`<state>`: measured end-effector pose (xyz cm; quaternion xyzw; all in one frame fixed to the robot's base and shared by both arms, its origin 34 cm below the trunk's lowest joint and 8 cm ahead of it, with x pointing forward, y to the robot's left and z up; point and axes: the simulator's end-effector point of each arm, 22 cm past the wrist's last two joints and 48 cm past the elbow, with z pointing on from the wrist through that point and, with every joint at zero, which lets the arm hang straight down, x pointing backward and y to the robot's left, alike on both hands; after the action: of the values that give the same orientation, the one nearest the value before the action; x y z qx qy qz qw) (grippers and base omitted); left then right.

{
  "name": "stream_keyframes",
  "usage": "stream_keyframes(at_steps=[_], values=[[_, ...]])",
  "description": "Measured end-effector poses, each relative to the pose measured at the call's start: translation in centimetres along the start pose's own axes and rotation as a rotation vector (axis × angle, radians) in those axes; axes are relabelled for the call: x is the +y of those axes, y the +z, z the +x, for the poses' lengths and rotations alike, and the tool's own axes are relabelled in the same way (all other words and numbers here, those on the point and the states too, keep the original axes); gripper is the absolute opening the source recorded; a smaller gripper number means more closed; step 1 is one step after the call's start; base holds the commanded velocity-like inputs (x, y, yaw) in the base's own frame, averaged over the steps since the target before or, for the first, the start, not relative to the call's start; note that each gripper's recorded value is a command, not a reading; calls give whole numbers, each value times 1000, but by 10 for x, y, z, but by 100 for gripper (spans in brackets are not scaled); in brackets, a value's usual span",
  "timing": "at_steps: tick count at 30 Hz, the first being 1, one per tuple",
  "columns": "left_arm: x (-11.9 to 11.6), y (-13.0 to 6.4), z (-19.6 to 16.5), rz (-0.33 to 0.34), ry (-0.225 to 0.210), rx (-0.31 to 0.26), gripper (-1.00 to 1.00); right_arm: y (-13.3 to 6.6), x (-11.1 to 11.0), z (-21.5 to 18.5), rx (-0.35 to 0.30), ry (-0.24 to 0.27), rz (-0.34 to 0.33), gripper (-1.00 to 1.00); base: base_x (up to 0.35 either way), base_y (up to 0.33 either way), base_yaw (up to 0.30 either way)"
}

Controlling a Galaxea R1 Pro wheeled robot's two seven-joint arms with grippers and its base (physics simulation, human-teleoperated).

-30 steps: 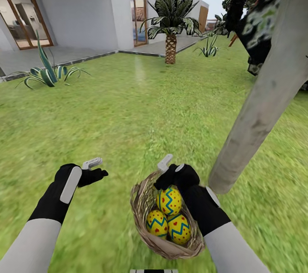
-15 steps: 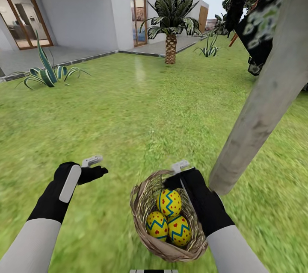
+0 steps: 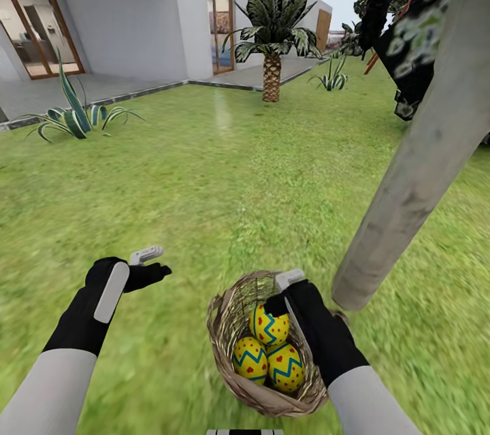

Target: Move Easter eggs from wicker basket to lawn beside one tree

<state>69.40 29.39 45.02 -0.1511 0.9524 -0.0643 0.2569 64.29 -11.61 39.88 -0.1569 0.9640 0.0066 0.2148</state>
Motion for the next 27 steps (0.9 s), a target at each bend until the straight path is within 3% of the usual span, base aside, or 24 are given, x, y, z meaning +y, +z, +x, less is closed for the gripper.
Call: stream_keyframes(at_steps=[3,7,15,20,24,27], values=[[0,0,0,0,0,-1,100,0,6,1,-1,26,-28,100,-16,216,0],[0,0,0,1,0,0,100,1,2,0,-2,38,-8,100,-58,250,0],[1,0,0,0,-1,-1,100,1,4,1,-4,63,-17,100,-10,35,0],[1,1,1,-1,-3,3,100,7,-8,2,-21,73,41,100,0,64,0],[2,1,2,-2,-4,6,100,18,-7,12,-15,151,48,100,0,207,0],[1,1,2,-1,-4,5,100,24,-16,16,-25,209,96,100,0,56,0]])
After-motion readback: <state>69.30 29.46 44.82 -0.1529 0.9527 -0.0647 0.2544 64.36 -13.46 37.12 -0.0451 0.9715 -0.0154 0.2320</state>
